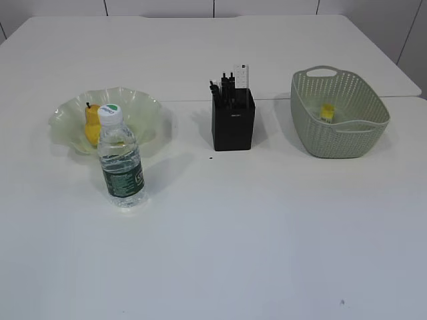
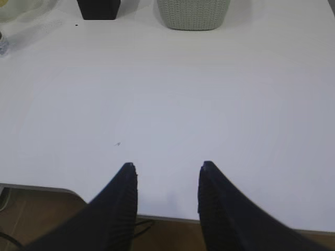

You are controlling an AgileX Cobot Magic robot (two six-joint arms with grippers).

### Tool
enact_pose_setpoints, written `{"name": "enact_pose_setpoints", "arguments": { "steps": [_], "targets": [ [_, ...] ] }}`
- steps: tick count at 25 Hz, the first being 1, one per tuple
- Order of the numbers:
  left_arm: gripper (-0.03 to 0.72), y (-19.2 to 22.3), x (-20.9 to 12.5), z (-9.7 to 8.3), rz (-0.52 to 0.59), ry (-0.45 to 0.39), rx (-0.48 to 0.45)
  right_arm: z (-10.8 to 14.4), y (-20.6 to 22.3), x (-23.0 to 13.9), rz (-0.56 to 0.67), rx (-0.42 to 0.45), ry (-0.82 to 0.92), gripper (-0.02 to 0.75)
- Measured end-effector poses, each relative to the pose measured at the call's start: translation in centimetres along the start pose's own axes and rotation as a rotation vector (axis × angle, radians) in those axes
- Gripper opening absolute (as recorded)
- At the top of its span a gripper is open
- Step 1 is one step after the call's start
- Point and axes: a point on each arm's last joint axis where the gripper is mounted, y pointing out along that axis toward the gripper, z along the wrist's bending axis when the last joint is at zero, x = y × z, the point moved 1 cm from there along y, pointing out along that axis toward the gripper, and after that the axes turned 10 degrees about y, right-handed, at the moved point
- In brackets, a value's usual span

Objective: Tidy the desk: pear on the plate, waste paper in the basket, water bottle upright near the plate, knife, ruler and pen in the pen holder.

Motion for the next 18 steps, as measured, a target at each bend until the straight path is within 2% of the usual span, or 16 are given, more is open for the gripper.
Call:
{"name": "enact_pose_setpoints", "arguments": {
  "steps": [5, 13, 18],
  "targets": [
    [0.424, 0.6, 0.3, 0.0, -0.045, 0.002, 0.006, -0.9, 0.0, 0.1, -0.013, -0.086, -0.027, 0.293],
    [0.424, 1.1, 0.5, -0.2, -0.081, -0.005, -0.011, -1.1, 0.3, 0.0, -0.007, -0.103, -0.032, 0.293],
    [0.471, 1.4, 0.6, -0.4, -0.096, -0.014, -0.031, -1.1, 0.4, 0.1, -0.020, -0.110, -0.036, 0.293]
  ]
}}
